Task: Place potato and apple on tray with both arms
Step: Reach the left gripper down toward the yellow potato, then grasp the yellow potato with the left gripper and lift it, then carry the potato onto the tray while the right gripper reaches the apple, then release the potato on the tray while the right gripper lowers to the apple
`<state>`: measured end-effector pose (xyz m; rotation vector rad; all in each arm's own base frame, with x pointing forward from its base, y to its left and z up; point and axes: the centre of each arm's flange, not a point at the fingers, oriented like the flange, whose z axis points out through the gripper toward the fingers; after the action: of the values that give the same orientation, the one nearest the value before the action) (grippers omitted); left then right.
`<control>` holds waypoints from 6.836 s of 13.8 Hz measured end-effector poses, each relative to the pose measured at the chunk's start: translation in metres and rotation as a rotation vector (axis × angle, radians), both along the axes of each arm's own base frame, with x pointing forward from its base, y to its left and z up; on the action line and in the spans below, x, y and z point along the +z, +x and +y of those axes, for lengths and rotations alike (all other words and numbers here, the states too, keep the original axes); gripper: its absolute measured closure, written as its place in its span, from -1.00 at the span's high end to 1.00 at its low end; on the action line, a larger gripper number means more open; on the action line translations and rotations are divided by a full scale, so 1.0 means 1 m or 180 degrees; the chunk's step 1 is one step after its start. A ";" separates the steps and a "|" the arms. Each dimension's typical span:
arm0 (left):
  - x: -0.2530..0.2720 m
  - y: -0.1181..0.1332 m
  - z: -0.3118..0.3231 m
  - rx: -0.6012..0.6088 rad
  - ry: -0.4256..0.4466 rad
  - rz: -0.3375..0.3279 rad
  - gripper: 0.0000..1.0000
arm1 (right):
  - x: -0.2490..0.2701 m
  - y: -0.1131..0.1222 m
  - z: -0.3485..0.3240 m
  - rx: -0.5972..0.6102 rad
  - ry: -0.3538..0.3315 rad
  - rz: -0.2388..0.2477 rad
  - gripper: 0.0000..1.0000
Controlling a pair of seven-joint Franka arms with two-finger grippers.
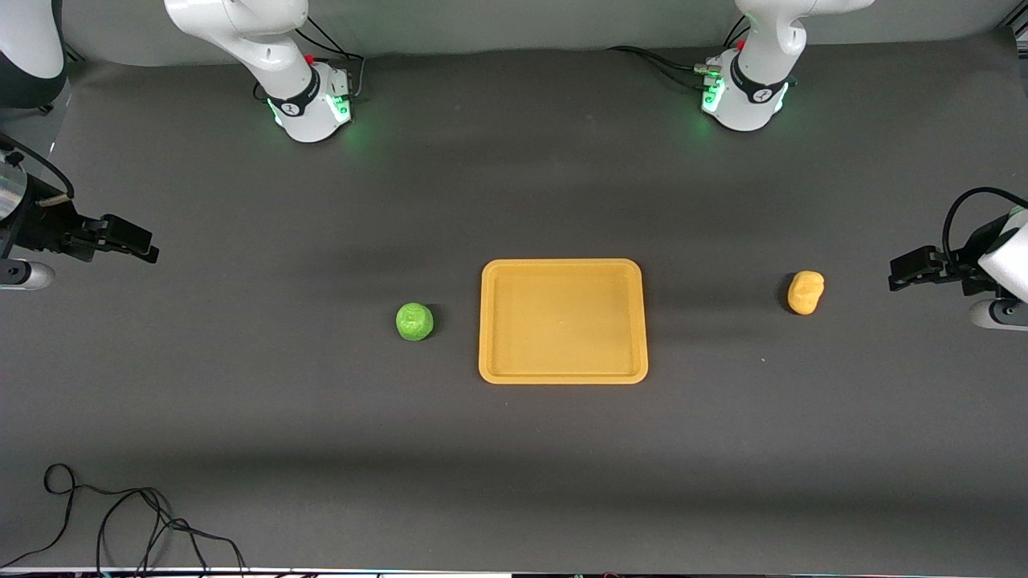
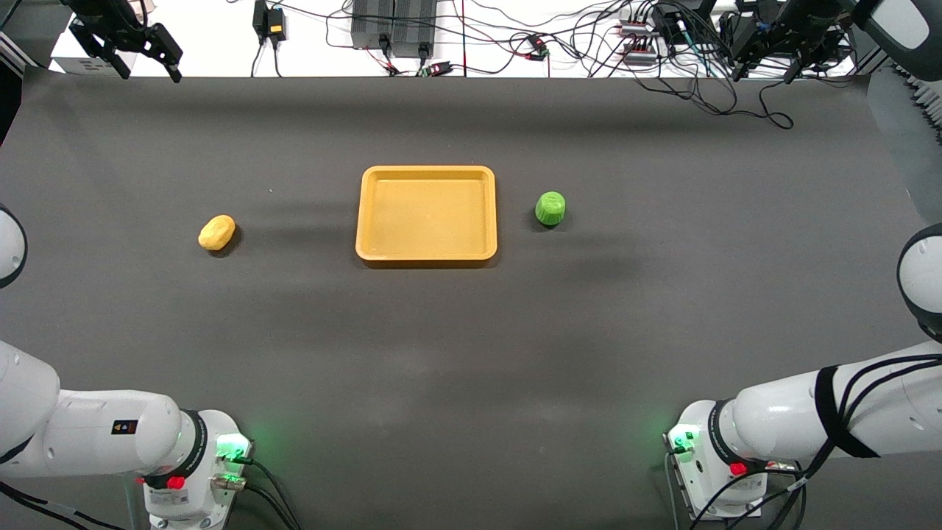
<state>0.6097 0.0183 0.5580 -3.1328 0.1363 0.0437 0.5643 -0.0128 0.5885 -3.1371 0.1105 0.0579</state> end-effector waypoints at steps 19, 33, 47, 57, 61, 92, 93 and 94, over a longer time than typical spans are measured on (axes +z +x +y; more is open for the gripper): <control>-0.080 -0.005 -0.004 -0.0017 -0.0004 0.0239 1.00 | 0.000 0.000 0.000 0.0000 0.0000 0.0000 1.00; -0.327 -0.102 0.051 -0.1212 -0.0052 0.0717 0.88 | -0.004 0.002 0.000 0.0001 0.0000 0.0023 1.00; -0.270 -0.045 -0.046 -0.0538 -0.0297 0.0730 0.22 | -0.006 0.002 0.001 0.0008 0.0000 0.0036 1.00; -0.279 -0.013 -0.323 0.0142 -0.0272 0.0559 0.22 | -0.016 0.003 0.068 0.0386 0.0006 0.0001 1.00; -0.317 -0.026 -0.350 0.0057 -0.0210 0.0624 0.22 | -0.032 -0.002 0.143 0.0553 0.0051 -0.0073 1.00; -0.057 0.026 -0.088 -0.0088 0.0015 -0.0151 1.00 | -0.395 -0.035 0.283 0.0664 0.0100 -0.0378 0.50; -0.048 0.022 -0.070 -0.0096 0.0023 -0.0184 1.00 | -0.392 -0.033 0.285 0.0663 0.0110 -0.0401 0.32; -0.041 0.017 -0.058 -0.0086 0.0032 -0.0204 1.00 | -0.385 -0.029 0.287 0.0662 0.0123 -0.0434 0.30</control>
<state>0.6270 -0.0394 0.5166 -3.1173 0.1774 -0.0557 0.5356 0.2739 0.2038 -3.0889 -0.2144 -0.1514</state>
